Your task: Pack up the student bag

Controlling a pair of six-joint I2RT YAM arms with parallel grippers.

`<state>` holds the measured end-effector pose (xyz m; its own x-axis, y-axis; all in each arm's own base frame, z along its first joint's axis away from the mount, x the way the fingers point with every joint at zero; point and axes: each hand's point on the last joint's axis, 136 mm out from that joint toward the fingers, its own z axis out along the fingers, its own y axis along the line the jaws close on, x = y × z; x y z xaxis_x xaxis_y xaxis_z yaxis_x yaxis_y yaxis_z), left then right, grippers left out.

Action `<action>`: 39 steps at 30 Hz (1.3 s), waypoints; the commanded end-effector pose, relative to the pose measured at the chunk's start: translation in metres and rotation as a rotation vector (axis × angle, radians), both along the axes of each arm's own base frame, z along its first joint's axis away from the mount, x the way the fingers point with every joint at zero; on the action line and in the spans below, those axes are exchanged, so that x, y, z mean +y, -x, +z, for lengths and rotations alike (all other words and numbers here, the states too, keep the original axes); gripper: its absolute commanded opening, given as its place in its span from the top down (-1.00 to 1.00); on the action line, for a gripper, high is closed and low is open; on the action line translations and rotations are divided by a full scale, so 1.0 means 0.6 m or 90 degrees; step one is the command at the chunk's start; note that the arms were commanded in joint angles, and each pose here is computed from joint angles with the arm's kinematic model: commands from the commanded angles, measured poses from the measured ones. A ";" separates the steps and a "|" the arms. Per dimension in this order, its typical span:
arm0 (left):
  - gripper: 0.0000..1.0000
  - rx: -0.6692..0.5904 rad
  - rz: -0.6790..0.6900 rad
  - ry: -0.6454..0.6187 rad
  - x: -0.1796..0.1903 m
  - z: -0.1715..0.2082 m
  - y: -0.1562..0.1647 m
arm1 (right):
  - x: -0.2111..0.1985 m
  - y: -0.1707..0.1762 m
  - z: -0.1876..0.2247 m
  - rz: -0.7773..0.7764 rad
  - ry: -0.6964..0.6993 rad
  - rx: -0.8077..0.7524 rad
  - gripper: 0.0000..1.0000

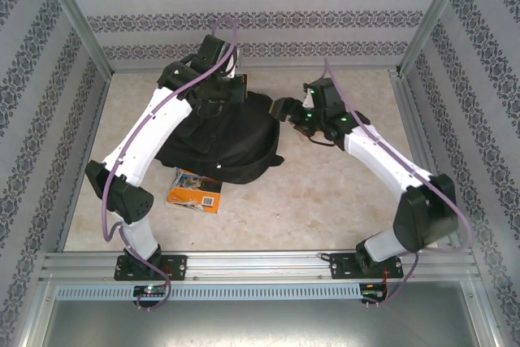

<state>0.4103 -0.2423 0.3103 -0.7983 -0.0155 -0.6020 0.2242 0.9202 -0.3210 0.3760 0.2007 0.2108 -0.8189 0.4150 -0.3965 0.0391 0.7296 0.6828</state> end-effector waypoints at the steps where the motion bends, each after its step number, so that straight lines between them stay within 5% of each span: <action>1: 0.68 0.009 -0.063 0.004 -0.075 -0.048 -0.038 | -0.121 0.015 -0.065 -0.107 0.088 0.068 -0.57; 8: -0.10 0.044 -0.201 0.058 -0.259 -0.170 -0.084 | -0.226 -0.028 -0.103 -0.228 -0.002 0.114 -0.55; 16: -0.43 -0.009 -0.143 0.099 -0.322 -0.279 -0.177 | -0.258 -0.070 -0.152 -0.300 -0.062 0.128 -0.56; 31: -0.56 -0.068 -0.049 0.050 -0.317 -0.388 -0.252 | -0.254 -0.123 -0.227 -0.315 -0.110 0.167 -0.41; 39: -0.24 -0.035 -0.077 0.073 -0.330 -0.418 -0.240 | -0.246 -0.165 -0.240 -0.286 -0.122 0.163 -0.15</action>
<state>0.5527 -0.4310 0.0534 -0.7718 0.0213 -0.6355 0.3282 0.8694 -0.3694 0.4568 0.0567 0.0526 -0.6024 0.7956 -0.0647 0.5481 0.4711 0.6911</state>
